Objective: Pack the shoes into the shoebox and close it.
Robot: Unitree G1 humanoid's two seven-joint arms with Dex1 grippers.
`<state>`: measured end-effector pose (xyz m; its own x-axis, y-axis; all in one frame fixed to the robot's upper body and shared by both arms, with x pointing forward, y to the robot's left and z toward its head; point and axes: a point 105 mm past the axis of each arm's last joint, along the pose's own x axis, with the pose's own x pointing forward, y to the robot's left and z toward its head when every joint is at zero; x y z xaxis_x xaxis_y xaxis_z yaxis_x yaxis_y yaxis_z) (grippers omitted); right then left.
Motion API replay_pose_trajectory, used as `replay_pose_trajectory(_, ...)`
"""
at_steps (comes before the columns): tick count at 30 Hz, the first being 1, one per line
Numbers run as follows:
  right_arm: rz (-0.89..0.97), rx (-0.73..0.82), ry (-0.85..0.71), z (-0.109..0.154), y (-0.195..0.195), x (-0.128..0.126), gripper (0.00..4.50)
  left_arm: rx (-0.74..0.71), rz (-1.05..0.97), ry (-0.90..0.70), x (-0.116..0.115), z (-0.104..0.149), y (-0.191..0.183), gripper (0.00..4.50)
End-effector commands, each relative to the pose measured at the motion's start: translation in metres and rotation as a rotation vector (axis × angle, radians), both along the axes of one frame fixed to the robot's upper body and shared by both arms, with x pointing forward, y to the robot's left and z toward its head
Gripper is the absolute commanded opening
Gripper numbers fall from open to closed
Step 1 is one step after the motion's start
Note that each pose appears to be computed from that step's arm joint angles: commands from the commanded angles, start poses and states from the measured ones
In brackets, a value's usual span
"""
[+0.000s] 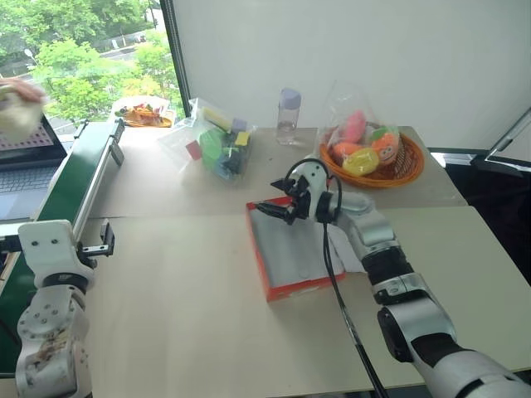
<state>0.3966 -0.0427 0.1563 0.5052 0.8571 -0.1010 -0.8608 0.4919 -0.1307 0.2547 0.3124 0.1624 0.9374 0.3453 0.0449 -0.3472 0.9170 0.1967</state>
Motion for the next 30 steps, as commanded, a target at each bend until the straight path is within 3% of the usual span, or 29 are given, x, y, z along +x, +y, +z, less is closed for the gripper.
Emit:
replay_pose_trajectory(1,-0.012,0.031,-0.069,0.019,0.002,0.004,4.4,0.017,-0.002,-0.029,0.002,0.01,0.001,4.5)
replay_pose_trajectory(17,0.134,0.033,-0.067,0.019,0.034,-0.02,4.4,-0.062,0.063,0.023,0.009,-0.004,0.023,4.5)
replay_pose_trajectory(22,0.219,0.023,-0.048,0.02,0.042,-0.039,4.4,0.004,0.118,0.051,-0.01,0.004,0.07,4.5)
replay_pose_trajectory(30,0.31,-0.026,-0.037,0.029,0.042,-0.053,4.4,0.006,0.045,0.117,-0.032,0.0,0.109,4.5)
